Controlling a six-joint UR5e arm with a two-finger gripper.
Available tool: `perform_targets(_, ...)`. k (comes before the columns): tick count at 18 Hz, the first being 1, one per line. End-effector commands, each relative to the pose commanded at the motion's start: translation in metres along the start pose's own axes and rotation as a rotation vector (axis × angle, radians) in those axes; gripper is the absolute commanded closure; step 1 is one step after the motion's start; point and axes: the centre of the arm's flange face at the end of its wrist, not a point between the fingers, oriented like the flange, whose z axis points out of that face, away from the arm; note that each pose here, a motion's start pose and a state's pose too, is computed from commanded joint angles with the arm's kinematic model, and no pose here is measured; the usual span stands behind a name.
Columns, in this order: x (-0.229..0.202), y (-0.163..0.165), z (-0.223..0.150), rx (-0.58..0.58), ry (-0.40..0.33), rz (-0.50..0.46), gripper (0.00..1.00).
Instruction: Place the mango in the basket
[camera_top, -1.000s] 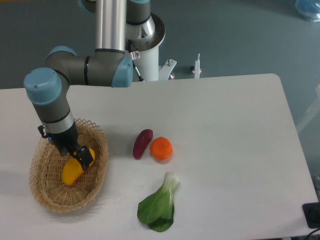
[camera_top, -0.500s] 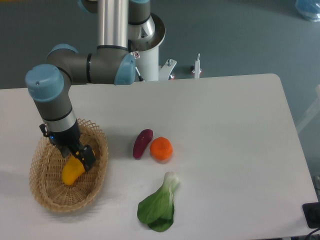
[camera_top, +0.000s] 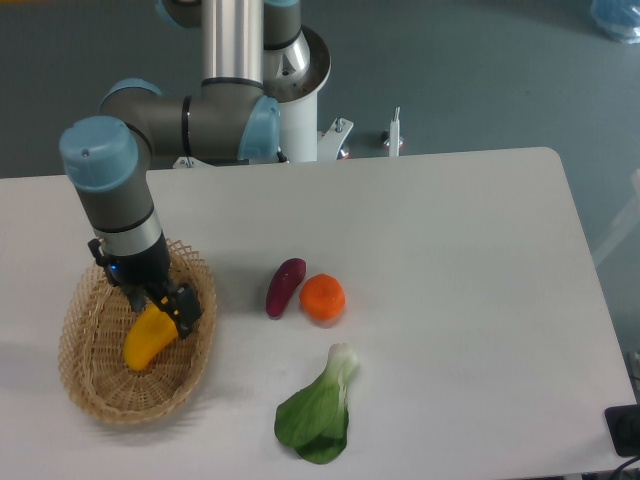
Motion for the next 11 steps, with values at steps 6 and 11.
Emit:
perform_targets(6, -0.043, 0.034, -0.021, -0.029, -0.018, 0.027, 0.0)
perform_targets(11, -0.053, 0.041, -0.027, -0.036, -0.021, 0.034, 0.0)
